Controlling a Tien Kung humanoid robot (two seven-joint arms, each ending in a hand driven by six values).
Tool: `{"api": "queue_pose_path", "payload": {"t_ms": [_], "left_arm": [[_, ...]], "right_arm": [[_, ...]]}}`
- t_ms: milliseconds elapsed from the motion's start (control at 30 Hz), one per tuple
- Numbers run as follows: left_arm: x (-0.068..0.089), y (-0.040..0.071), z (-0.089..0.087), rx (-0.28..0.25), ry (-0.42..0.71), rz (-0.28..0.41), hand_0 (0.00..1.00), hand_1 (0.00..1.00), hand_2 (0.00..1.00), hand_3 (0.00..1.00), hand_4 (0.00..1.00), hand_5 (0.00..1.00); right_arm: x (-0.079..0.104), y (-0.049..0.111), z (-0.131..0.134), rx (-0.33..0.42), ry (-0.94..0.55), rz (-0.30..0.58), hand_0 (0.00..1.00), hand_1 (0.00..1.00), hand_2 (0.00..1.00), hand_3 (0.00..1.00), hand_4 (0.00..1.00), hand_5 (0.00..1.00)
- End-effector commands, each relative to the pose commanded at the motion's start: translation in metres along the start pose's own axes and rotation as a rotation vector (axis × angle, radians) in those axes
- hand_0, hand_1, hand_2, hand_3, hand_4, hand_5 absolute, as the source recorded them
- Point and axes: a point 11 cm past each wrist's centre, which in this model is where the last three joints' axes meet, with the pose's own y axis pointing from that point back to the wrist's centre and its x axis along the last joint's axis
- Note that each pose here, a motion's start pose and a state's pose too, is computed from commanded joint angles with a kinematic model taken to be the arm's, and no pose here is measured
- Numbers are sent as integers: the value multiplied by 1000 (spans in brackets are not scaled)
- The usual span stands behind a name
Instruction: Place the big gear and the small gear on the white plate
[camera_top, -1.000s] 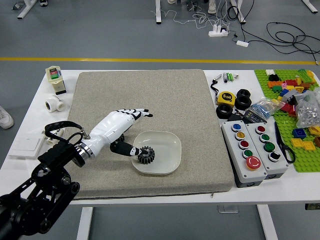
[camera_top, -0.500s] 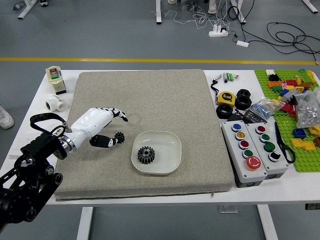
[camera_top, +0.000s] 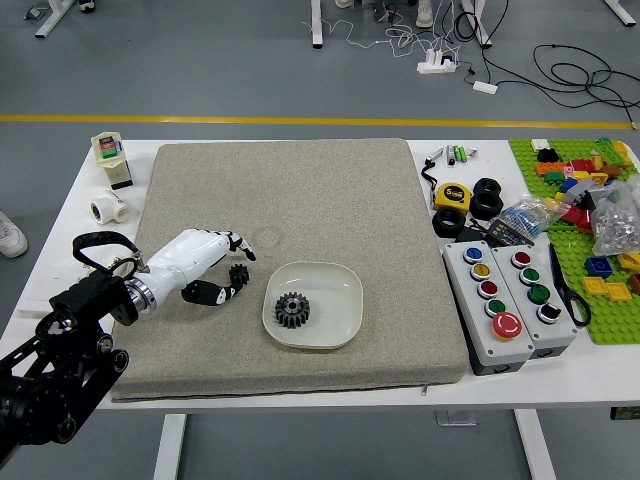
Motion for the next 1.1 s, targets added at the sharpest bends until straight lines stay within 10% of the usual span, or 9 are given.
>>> {"api": "queue_pose_path", "payload": {"t_ms": [667, 700, 1100], "left_arm": [[-8, -3, -15, 58, -6, -41, 526, 660, 709, 648, 630, 64], [-7, -3, -15, 58, -8, -33, 389, 506, 549, 614, 388, 2], [-9, -2, -15, 65, -6, -25, 317, 448, 496, 588, 275, 2]], "right_arm": [[0, 0, -2, 5, -2, 0, 613, 609, 695, 572, 769, 737], [0, 0, -2, 5, -2, -1, 613, 608, 695, 572, 769, 737], [0, 0, -2, 6, -2, -1, 613, 608, 695, 572, 769, 736]]}}
